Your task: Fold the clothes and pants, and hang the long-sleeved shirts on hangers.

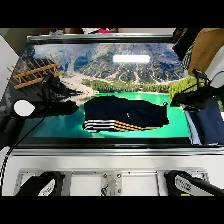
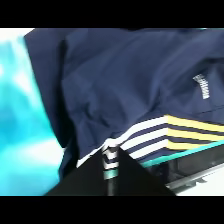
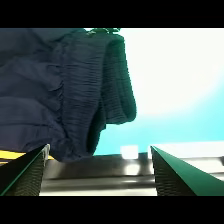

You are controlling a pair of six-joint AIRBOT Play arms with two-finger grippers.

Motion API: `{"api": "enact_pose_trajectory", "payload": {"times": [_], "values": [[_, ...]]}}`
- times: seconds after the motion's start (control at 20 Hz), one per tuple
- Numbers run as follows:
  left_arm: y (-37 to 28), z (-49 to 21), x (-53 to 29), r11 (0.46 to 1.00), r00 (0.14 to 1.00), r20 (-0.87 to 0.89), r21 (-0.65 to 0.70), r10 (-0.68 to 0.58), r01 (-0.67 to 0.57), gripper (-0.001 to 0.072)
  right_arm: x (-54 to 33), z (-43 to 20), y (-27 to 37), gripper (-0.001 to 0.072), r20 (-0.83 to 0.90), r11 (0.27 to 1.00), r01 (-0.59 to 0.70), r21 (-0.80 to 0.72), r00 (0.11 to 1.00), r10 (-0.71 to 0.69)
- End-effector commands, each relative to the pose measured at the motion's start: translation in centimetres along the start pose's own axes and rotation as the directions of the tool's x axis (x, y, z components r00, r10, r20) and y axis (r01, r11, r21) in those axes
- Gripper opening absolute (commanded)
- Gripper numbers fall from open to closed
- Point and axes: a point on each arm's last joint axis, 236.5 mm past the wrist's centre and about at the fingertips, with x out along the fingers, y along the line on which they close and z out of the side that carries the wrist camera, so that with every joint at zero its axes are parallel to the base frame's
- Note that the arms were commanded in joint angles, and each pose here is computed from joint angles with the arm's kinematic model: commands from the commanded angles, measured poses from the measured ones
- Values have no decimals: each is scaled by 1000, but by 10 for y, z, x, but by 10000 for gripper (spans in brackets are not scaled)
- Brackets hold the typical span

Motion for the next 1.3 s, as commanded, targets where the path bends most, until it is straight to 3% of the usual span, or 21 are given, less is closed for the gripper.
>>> {"api": "enact_pose_trajectory", "payload": {"times": [0.0,0.3,0.5,0.7,1.15,1.2,1.25], "values": [[-27,5,-14,998,998,52,52,-39,37,3,24,5,-15,720,19,984,-171,49,985,170],[-59,-19,15,994,995,-40,70,-87,90,4,85,2,6,720,-90,939,-341,47,935,344],[-66,-38,35,993,988,-124,59,-97,105,4,110,-13,-25,720,-173,967,-254,30,951,255],[-70,-49,46,992,982,-165,67,-98,110,4,121,-19,-39,720,-203,962,-270,52,940,275],[-68,-54,56,995,977,-192,18,-90,95,3,145,-20,23,717,-228,856,-507,104,826,516],[-68,-54,56,995,977,-192,18,-90,95,3,144,-19,27,651,-227,851,-517,95,821,524],[-68,-54,56,995,977,-192,18,-90,95,3,144,-20,29,347,-230,848,-524,79,818,527]]}}
